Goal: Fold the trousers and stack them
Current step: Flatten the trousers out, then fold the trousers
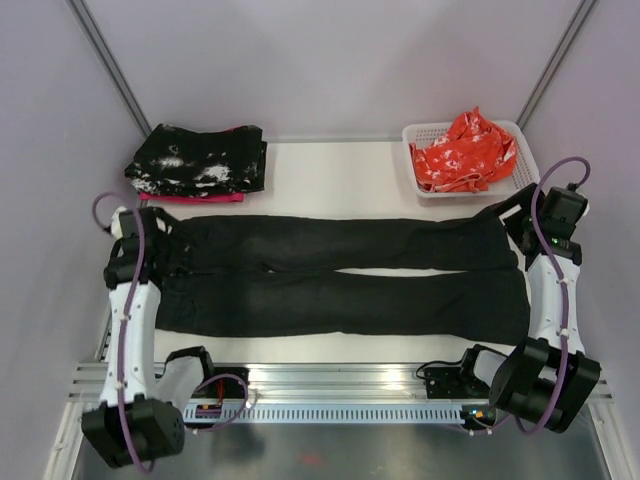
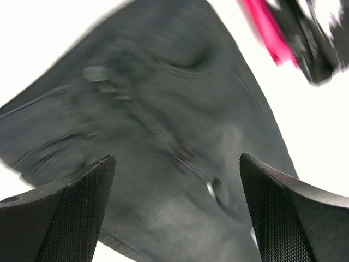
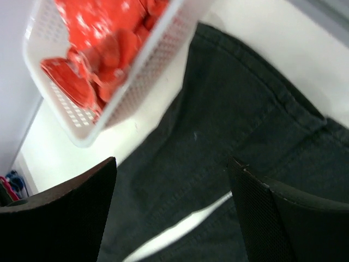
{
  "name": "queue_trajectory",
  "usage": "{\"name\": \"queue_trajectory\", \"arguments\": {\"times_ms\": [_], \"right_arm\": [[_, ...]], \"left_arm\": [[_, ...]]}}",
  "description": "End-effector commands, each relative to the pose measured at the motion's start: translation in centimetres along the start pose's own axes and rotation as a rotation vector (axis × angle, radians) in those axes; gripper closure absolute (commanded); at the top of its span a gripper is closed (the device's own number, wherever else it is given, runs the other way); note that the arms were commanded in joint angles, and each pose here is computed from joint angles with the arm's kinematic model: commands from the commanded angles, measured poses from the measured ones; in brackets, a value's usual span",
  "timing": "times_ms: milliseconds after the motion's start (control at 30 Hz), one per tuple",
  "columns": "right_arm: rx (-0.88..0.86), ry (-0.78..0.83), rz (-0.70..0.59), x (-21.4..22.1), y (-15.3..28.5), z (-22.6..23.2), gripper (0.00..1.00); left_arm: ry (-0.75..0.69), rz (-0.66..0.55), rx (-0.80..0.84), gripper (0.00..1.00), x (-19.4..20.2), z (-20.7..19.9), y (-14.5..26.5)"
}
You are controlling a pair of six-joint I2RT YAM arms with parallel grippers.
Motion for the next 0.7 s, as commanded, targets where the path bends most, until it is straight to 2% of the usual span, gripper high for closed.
{"name": "queue_trajectory", "arguments": {"times_ms": [0, 167, 333, 367, 467, 567, 667], "right_arm": [[0.024, -0.014, 0.108, 2.9, 1.0, -1.2, 0.12], [-0.002, -0.050, 0.173, 4.5, 1.0, -1.0, 0.12], [0.009, -0.061, 0.191, 4.9, 0.5, -1.1, 0.12], [0.011, -0.068, 0.196, 5.0, 0.3, -1.1, 0.12], [0.016, -0.079, 0.206, 5.3, -0.1, -1.3, 0.12], [0.044, -0.081, 0.209, 5.6, -0.1, -1.7, 0.12], [0.126, -0.131, 0.222, 6.5, 0.2, -2.8, 0.12]], "left_arm": [[0.286, -0.148, -0.276, 0.00, 0.4, 5.3, 2.0], [0.467, -0.186, -0.438, 0.01, 1.8, 9.4, 0.6], [0.589, -0.059, -0.608, 0.01, 2.6, 12.8, -1.6], [0.568, -0.025, -0.629, 0.01, 3.1, 13.6, -2.3], [0.555, -0.023, -0.615, 0.02, 3.4, 14.6, -2.7], [0.545, -0.098, -0.563, 0.07, 3.4, 14.9, -2.7], [0.566, -0.107, -0.568, 0.10, 4.5, 15.6, -2.9]]}}
Point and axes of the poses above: each gripper's point midway between its finger pads, its own y axis back along the fingers, its own z axis along the line the jaws close on, x = y × z, the point moved 6 cm from there along y, back along the fingers, and after that the axes turned 5 degrees about y, right-handed, at the moved point
